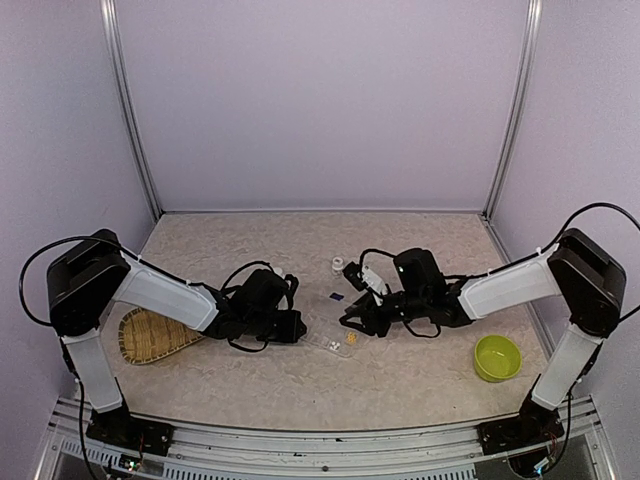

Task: Sort the pills into containers
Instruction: Close the lid of the pill container on the pill container.

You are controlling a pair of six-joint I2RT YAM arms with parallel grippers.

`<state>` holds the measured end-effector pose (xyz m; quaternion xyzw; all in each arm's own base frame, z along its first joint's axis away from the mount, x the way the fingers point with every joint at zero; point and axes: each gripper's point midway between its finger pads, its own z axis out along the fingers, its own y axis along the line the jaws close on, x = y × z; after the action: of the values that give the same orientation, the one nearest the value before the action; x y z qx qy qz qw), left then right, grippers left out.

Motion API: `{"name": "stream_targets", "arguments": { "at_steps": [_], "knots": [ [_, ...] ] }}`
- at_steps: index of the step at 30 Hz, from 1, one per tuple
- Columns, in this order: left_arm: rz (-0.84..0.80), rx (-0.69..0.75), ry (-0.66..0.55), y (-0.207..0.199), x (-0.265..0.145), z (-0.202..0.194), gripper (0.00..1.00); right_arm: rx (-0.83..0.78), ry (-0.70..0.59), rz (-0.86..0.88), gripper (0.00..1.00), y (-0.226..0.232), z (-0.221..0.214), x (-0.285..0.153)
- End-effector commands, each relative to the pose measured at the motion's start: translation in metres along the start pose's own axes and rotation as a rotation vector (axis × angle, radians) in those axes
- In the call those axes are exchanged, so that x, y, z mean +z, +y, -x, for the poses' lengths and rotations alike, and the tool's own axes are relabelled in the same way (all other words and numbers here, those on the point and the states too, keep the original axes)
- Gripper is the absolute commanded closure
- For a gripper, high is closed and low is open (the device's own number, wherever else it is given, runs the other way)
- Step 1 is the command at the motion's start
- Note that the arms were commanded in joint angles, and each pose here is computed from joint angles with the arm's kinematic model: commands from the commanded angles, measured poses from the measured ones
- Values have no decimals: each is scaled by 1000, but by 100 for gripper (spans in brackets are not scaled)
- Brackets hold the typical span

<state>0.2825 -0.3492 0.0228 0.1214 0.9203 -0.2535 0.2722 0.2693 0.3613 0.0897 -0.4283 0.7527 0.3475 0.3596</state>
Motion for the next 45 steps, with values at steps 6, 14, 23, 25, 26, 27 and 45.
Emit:
{"name": "stream_targets", "arguments": {
  "at_steps": [6,14,23,25,26,27,45],
  "knots": [
    [30,7,9,3,4,-2,90,-156,96,-103,66,11,-19,5],
    [37,4,6,4,3,0,90,-195,118,-103,64,19,-23,6],
    [42,2,-16,3,-3,9,90,-162,154,-50,52,27,-36,9],
    [41,2,-25,2,-5,11,90,-161,140,-45,50,29,-33,7],
    [38,1,-33,1,-6,14,89,-163,131,-43,49,31,-31,5],
    [32,0,-41,0,-8,16,89,-162,128,-40,48,31,-31,4],
    [13,-12,-104,-10,-35,33,80,-192,83,-55,51,34,-23,-1]
  ]
}}
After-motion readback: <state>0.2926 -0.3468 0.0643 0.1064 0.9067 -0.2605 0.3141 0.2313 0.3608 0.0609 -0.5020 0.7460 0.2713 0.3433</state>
